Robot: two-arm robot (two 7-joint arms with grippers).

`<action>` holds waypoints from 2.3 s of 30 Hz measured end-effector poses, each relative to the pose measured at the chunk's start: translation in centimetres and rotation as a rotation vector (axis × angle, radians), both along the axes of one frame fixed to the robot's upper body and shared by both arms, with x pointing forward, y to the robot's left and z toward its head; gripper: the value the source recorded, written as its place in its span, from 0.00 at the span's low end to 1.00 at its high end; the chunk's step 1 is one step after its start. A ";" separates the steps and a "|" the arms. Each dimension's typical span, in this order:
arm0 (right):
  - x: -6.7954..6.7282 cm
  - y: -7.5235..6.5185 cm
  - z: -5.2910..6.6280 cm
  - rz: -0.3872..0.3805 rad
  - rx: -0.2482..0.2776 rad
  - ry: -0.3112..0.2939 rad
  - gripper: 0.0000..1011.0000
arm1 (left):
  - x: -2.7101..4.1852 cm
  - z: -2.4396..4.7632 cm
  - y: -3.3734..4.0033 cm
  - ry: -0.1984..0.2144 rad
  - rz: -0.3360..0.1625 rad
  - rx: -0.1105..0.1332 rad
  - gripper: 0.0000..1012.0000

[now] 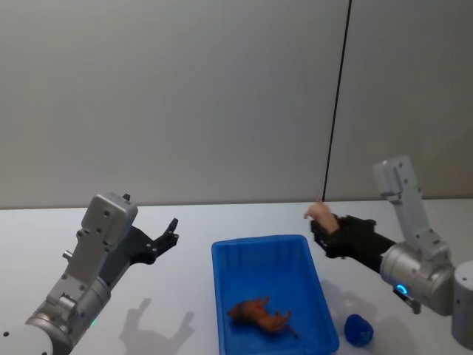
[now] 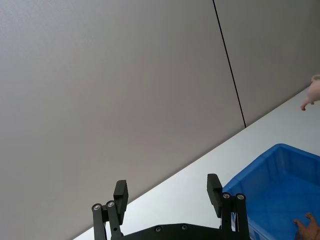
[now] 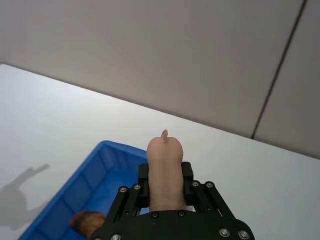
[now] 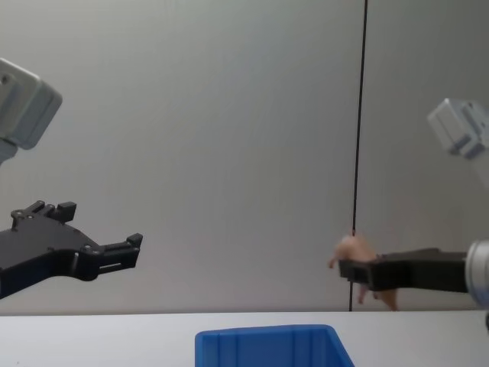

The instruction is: Pick up the two dolls from the table and place them into the box.

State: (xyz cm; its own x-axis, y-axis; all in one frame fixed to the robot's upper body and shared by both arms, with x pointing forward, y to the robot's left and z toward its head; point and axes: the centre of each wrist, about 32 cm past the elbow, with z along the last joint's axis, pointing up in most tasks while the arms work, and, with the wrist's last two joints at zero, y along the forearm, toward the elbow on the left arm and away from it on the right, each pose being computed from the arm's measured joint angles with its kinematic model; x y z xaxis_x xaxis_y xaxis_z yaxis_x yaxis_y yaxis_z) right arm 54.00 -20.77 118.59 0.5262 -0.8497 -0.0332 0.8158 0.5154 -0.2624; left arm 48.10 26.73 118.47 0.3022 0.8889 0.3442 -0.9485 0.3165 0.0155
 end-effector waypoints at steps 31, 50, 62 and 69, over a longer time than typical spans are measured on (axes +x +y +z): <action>-0.8 1.4 0.3 0.240 0.058 -0.077 0.99 | 0.00 0.00 0.00 0.000 0.000 0.000 0.99; -5.6 -4.0 -0.2 0.109 -0.009 -0.034 0.99 | 0.00 0.00 0.00 0.000 0.000 0.000 0.99; -7.9 -7.0 -1.1 0.030 -0.074 0.012 0.99 | 0.00 0.00 0.00 0.000 0.000 0.000 0.99; -8.5 -8.4 -1.9 0.005 -0.100 0.039 0.99 | 0.00 0.00 0.00 0.000 0.000 0.000 0.99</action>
State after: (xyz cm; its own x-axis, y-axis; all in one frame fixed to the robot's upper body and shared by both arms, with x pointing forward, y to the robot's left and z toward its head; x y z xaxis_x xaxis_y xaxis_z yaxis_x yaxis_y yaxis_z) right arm 45.45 -29.12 116.65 0.5306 -0.8470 0.0313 0.8013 0.4892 -0.3445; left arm 48.11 26.72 118.47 0.3023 0.8889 0.3442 -0.9485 0.3165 0.0155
